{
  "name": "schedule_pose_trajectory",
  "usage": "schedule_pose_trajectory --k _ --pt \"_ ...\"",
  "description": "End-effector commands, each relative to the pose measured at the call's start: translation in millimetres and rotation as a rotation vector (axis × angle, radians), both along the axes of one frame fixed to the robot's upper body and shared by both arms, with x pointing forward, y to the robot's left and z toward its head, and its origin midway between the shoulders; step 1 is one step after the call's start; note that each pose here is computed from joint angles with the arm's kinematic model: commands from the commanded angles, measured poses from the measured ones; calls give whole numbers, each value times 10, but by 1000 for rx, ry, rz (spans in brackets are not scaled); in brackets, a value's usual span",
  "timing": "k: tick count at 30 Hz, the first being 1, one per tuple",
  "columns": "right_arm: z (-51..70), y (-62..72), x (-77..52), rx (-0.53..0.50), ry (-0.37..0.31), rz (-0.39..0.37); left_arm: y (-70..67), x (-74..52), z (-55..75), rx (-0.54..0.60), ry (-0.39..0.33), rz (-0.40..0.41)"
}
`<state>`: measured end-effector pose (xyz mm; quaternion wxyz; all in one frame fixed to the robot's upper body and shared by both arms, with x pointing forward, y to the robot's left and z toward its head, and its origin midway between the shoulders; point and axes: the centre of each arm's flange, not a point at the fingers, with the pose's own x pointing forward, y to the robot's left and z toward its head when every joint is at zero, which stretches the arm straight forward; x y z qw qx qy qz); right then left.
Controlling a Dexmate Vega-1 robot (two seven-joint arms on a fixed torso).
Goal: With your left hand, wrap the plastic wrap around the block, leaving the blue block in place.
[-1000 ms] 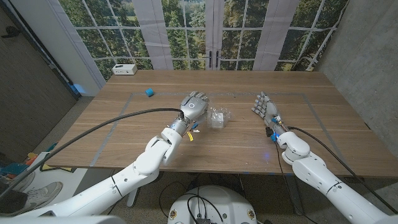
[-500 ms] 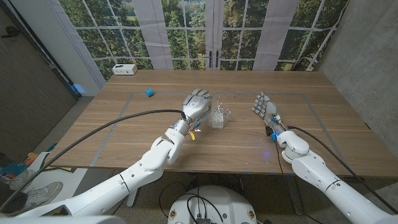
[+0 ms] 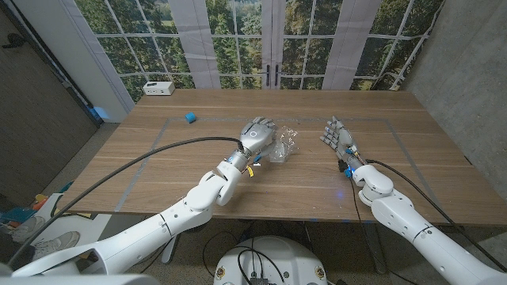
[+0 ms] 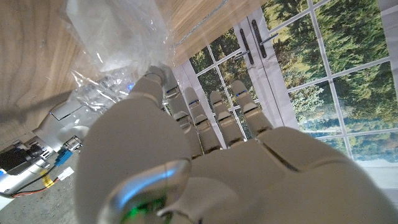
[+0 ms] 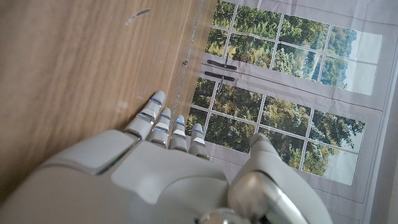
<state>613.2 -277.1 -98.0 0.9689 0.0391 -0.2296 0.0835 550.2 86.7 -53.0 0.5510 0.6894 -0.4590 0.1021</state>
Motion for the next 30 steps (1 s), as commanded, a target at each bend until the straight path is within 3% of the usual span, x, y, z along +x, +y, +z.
schedule_pose_trajectory --k 1,12,18,20,21,30 --pt "-8 -33 15 4 4 -2 -157 18 -63 35 -22 -57" --pt "6 -47 26 -2 2 6 -94 28 -85 16 23 -48" --pt "5 -47 21 -2 4 2 -83 136 -92 -38 128 -60" --pt "-1 -45 16 -4 3 3 -77 204 -139 -121 186 -85" --pt "-10 -45 11 0 5 6 -87 257 -125 -120 261 -113" --pt "-2 -47 1 -2 1 6 -228 246 -135 -18 215 -114"
